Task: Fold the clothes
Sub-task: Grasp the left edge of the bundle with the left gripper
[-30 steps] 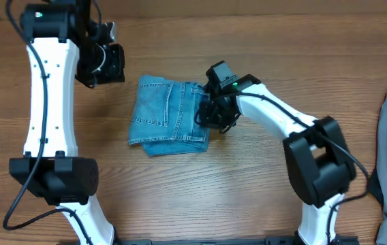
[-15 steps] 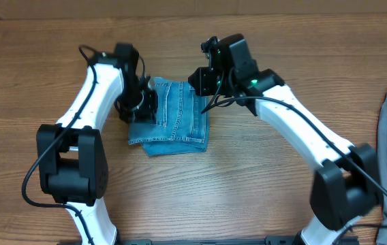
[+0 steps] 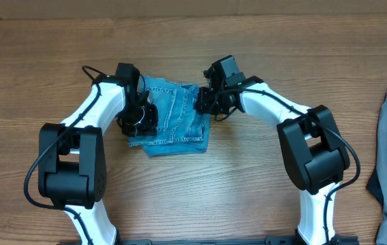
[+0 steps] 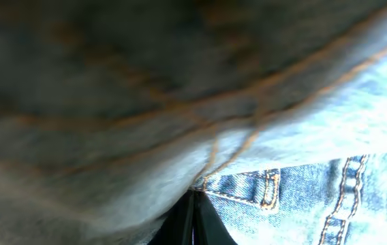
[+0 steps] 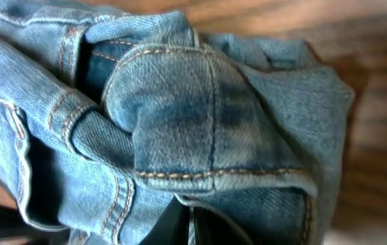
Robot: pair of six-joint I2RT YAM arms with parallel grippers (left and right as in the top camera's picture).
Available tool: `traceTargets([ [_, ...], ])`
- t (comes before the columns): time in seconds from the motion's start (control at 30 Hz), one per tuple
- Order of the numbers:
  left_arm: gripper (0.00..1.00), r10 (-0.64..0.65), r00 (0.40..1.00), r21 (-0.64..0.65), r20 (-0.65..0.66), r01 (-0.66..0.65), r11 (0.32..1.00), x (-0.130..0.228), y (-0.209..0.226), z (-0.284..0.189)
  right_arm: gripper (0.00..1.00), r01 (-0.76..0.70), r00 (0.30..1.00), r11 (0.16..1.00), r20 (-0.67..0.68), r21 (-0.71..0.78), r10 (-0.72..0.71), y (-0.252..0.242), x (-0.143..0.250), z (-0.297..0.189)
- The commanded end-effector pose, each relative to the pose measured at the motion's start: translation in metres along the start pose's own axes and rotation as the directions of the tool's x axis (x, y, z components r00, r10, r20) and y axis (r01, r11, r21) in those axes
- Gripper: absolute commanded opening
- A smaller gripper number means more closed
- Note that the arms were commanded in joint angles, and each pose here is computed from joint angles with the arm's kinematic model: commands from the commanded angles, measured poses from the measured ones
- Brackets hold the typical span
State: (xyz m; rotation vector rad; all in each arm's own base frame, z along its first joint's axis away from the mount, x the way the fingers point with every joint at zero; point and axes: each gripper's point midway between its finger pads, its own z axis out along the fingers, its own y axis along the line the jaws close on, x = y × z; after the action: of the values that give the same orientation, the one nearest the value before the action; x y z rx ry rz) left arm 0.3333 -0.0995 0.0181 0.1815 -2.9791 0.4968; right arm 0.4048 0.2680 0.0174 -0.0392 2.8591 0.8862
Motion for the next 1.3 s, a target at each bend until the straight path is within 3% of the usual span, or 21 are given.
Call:
traceTargets([
  [0.0, 0.04, -0.036, 0.999, -0.062, -0.023, 0.034, 0.997, 0.004, 0.012, 0.0, 0.1, 0.036, 0.998, 0.993, 0.042, 0.11, -0.041, -0.025, -0.011, -0.035],
  [0.2, 0.04, 0.036, 0.985, -0.012, 0.167, -0.034, 0.999, -0.035, -0.024, -0.071, 0.11, 0.152, 0.983, 0.988, 0.094, 0.038, -0.155, 0.034, -0.002, -0.117],
  [0.23, 0.09, 0.05, 0.976, -0.003, 0.214, -0.051, 0.999, -0.043, -0.031, -0.085, 0.11, 0.157, 0.983, 0.987, 0.096, 0.019, -0.159, 0.041, 0.002, -0.125],
  [0.27, 0.28, 0.065, 0.963, 0.006, 0.261, -0.068, 0.998, -0.051, -0.038, -0.098, 0.11, 0.163, 0.982, 0.987, 0.095, -0.002, -0.163, 0.048, 0.006, -0.132],
  [0.33, 0.76, 0.09, 0.933, 0.019, 0.348, -0.103, 0.994, -0.067, -0.051, -0.123, 0.11, 0.175, 0.982, 0.983, 0.075, -0.056, -0.171, 0.061, 0.016, -0.138],
  [0.37, 0.84, 0.099, 0.92, 0.023, 0.38, -0.117, 0.993, -0.074, -0.055, -0.131, 0.11, 0.179, 0.983, 0.981, 0.06, -0.077, -0.174, 0.066, 0.02, -0.137],
  [0.4, 0.83, 0.109, 0.904, 0.026, 0.412, -0.131, 0.991, -0.081, -0.06, -0.139, 0.1, 0.183, 0.983, 0.979, 0.046, -0.092, -0.179, 0.07, 0.024, -0.134],
  [0.47, 0.63, 0.168, 0.864, 0.01, 0.474, -0.196, 0.98, -0.095, -0.066, -0.147, 0.1, 0.185, 0.983, 0.978, 0.02, -0.098, -0.184, 0.073, 0.031, -0.124],
  [0.53, 0.56, 0.216, 0.836, -0.028, 0.505, -0.234, 0.972, -0.107, -0.065, -0.145, 0.1, 0.178, 0.984, 0.979, 0.0, -0.1, -0.179, 0.076, 0.038, -0.111],
  [0.73, 0.04, 0.193, 0.895, -0.04, 0.401, -0.193, 0.98, -0.119, -0.045, -0.088, 0.08, 0.045, 0.989, 0.997, -0.135, -0.065, -0.053, 0.061, 0.076, -0.057],
  [0.87, 0.04, 0.182, 0.942, -0.045, 0.282, -0.177, 0.983, -0.117, -0.027, -0.039, 0.04, -0.059, 0.971, 0.998, -0.233, 0.011, 0.06, 0.032, 0.105, -0.031],
  [1.0, 0.04, 0.168, 0.954, -0.078, 0.249, -0.153, 0.985, -0.125, -0.006, -0.012, 0.04, -0.179, 0.947, 0.975, -0.245, 0.134, 0.208, -0.005, 0.122, -0.021],
  [1.27, 0.05, 0.138, 0.932, -0.07, 0.334, -0.122, 0.99, -0.148, -0.008, -0.053, 0.04, -0.143, 0.955, 0.976, -0.236, 0.163, 0.179, -0.022, 0.12, -0.029],
])
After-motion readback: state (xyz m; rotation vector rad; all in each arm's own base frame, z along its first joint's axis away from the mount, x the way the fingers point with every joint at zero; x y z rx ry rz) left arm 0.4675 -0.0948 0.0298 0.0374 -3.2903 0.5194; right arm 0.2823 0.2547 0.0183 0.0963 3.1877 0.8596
